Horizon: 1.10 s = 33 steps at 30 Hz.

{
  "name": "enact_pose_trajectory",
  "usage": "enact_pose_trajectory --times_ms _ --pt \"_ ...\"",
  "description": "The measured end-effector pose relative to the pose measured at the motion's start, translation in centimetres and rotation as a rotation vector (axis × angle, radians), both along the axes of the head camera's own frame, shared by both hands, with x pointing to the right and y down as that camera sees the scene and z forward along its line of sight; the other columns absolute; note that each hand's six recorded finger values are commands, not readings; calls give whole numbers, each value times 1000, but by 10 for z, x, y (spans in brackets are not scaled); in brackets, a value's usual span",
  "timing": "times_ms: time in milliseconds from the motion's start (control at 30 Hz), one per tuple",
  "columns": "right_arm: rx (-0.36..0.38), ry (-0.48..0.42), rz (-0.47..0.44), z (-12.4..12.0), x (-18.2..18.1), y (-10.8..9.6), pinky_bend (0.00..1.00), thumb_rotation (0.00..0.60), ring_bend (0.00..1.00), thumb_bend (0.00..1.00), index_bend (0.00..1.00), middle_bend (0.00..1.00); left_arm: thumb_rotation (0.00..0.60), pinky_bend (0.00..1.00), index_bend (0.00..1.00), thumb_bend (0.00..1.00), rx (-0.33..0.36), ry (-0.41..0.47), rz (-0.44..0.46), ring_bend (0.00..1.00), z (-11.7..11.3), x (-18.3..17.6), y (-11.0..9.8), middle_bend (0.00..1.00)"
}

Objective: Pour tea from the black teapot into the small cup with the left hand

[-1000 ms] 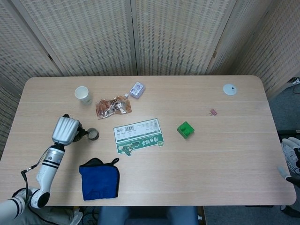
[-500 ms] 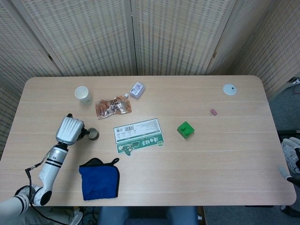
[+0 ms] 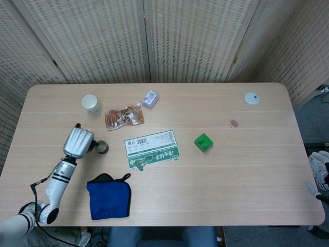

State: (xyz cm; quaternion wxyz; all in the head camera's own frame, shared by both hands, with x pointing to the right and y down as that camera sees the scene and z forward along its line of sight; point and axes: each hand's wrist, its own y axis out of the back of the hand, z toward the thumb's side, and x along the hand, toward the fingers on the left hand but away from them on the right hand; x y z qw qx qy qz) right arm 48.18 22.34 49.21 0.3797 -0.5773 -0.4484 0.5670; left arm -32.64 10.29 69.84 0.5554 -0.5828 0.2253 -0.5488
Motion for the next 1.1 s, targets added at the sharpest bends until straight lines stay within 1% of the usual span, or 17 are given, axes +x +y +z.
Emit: enact_pose_trajectory --times_ms 133,433,600,933,1100 --pt "0 0 1 0 1 0 158 600 156 167 229 203 539 444 1000 383 16 -19 24 945 0 1 0 1000" --pt "0 1 3 1 2 0 158 600 156 168 229 203 538 444 1000 383 28 -40 49 945 1 3 0 1000" --pt "2 0 5 0 2 0 158 600 156 168 229 203 555 444 1000 383 38 -51 66 945 0 4 0 1000" --pt "3 -1 3 0 2 0 158 600 157 168 229 203 560 444 1000 383 58 -75 99 945 -2 5 -1 1000" --pt "3 -1 3 0 2 0 158 600 156 167 229 203 564 444 1000 383 61 -86 102 945 -2 2 -2 1000"
